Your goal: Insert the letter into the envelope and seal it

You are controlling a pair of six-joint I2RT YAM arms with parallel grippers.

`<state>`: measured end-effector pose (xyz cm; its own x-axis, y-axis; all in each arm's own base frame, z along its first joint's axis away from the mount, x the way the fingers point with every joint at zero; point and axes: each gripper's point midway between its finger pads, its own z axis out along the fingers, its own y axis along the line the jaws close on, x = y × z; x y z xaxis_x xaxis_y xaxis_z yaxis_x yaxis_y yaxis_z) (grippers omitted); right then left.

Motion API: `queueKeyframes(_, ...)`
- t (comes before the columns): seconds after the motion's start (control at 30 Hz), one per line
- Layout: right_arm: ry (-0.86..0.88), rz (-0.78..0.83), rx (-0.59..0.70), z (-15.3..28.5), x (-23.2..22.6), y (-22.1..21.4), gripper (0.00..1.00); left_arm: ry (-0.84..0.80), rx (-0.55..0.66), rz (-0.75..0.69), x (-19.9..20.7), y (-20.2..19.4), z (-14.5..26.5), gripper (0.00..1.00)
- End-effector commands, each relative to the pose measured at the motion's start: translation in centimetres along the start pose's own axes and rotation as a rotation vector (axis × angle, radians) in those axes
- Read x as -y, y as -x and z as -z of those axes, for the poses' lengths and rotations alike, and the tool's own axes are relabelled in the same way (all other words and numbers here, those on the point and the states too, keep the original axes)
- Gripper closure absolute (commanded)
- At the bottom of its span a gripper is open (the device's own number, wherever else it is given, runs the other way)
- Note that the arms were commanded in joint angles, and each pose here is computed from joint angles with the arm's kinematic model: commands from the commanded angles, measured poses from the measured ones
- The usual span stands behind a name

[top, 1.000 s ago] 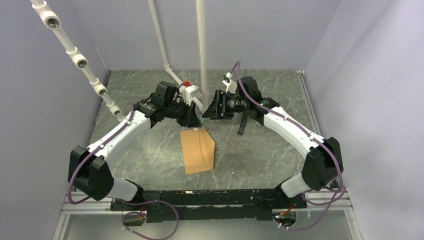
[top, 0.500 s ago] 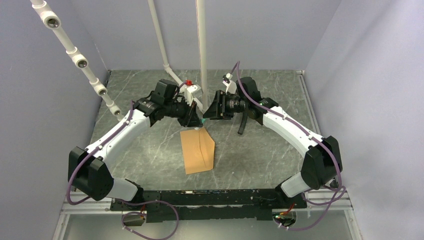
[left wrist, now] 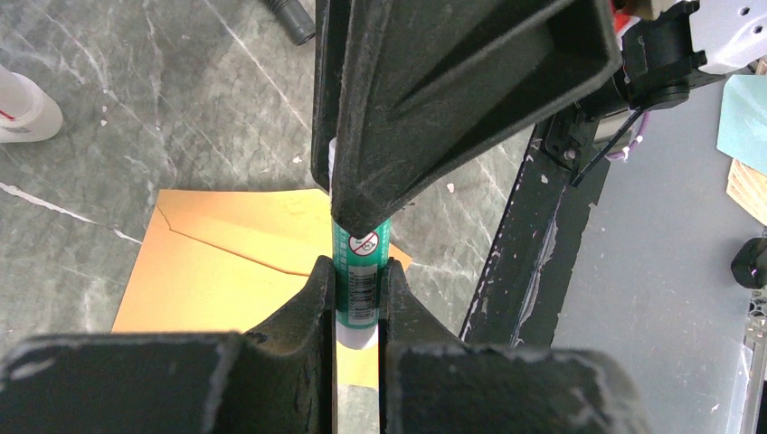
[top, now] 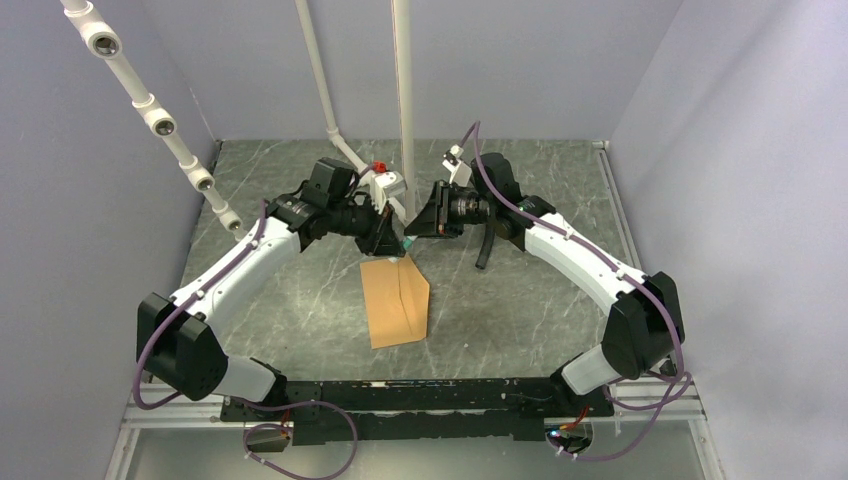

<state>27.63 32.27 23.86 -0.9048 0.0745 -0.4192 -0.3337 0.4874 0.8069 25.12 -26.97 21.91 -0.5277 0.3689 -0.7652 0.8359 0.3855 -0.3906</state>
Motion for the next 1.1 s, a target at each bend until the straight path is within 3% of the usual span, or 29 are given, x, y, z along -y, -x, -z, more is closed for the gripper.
queueKeyframes(0.0, 0.059, 0.032, 0.011, 0.7, -1.9, 0.5, 0.93, 0.006, 0.044, -0.031, 0.5, 2.2, 0.6, 0.97)
queueKeyframes(0.07, 0.056, 0.035, 0.012, 0.9, -2.0, 0.3, 1.00, 0.023, 0.050, 0.004, 0.3, 2.5, 0.5, 0.90)
queueKeyframes(0.2, 0.065, 0.037, 0.030, 1.7, -2.7, 0.4, 1.00, 0.024, 0.053, 0.075, 0.2, 2.8, 0.1, 0.45)
queueKeyframes(0.3, 0.082, 0.028, 0.037, 2.1, -3.4, 0.4, 1.00, -0.011, 0.072, 0.080, 0.6, 2.9, -0.2, 0.38)
queueKeyframes(0.4, 0.101, 0.013, 0.045, 2.6, -4.0, 0.4, 1.00, -0.047, 0.084, 0.078, 1.0, 2.9, -0.4, 0.41)
queueKeyframes(0.47, 0.115, 0.000, 0.049, 2.8, -4.3, 0.3, 1.00, -0.085, 0.076, 0.076, 1.5, 2.7, -0.6, 0.50)
queueKeyframes(0.53, 0.129, -0.010, 0.048, 2.9, -4.5, 0.2, 1.00, -0.113, 0.065, 0.075, 1.8, 2.6, -0.7, 0.77)
queueKeyframes(0.6, 0.139, -0.020, 0.039, 2.9, -4.6, 0.1, 1.00, -0.122, 0.051, 0.075, 1.9, 2.4, -0.7, 0.96)
queueKeyframes(0.8, 0.135, 0.022, 0.076, 4.9, -5.0, 1.4, 1.00, -0.127, 0.000, 0.034, 2.2, 0.8, -0.1, 0.98)
queueKeyframes(1.07, 0.176, -0.049, 0.132, 10.0, -6.4, 4.6, 1.00, -0.076, -0.016, 0.019, 1.9, -0.9, 0.5, 0.98)
